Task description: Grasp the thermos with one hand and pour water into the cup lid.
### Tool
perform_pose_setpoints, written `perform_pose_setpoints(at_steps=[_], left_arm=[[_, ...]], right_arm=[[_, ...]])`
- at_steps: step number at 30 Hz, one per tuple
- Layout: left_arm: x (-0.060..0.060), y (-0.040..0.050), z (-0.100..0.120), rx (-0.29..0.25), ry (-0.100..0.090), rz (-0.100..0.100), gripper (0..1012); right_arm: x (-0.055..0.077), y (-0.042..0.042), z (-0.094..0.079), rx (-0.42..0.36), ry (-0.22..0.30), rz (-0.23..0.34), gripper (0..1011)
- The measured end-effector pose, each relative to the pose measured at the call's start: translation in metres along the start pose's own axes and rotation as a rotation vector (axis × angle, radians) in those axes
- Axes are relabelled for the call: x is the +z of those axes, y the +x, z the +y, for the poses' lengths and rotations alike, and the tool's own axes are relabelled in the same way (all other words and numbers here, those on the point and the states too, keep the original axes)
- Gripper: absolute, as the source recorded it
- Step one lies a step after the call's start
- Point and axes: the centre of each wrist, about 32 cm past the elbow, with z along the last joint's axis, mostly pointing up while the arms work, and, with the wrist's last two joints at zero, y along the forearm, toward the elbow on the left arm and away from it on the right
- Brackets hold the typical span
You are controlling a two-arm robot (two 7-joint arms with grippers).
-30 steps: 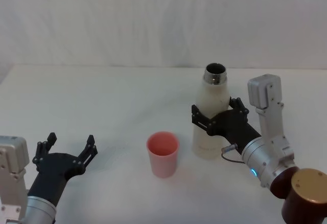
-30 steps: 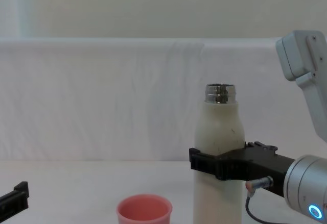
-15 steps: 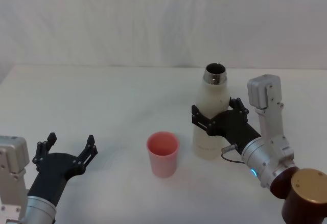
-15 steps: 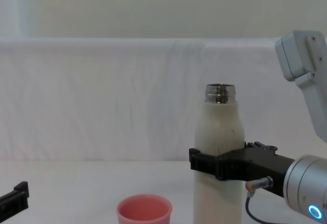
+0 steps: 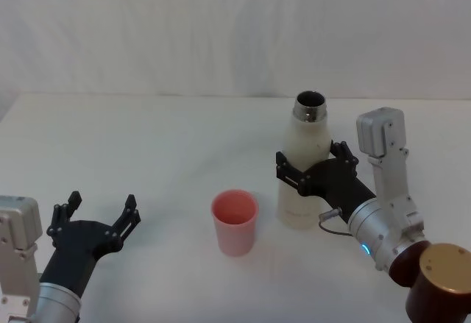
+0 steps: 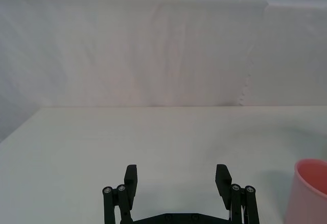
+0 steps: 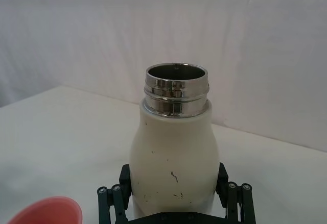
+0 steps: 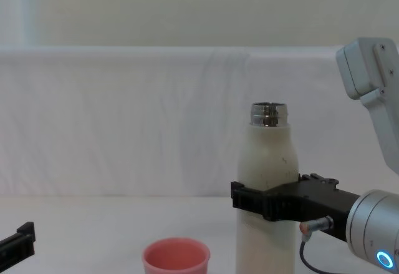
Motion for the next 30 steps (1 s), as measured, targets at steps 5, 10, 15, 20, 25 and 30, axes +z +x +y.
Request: perform_pose_setpoints(at_steps=[5,10,15,20,25,30], left_arm=[[0.0000,0.0000,0.0000,0.000,0.000,0.000,1001],[0.0000,0.0000,0.0000,0.000,0.000,0.000,1001],[0.0000,0.0000,0.0000,0.000,0.000,0.000,1001],[0.0000,0.0000,0.0000,0.000,0.000,0.000,1001],[0.0000,0.0000,0.0000,0.000,0.000,0.000,1001],[0.0000,0.0000,0.0000,0.000,0.000,0.000,1001]], right_arm=[[0.0001,0.0000,0.0000,0.000,0.000,0.000,1000],[0.0000,0.0000,0.0000,0.001,0.000,0.000,959],[0.0001,0.0000,0.0000,0.001,0.000,0.000,959],[0.0001,0.0000,0.0000,0.001,0.000,0.000,958],[0.0001,0.0000,0.0000,0.001,0.000,0.000,958],[-0.0001,-0.0004,-0.0004,0.000,0.001,0.001,958]])
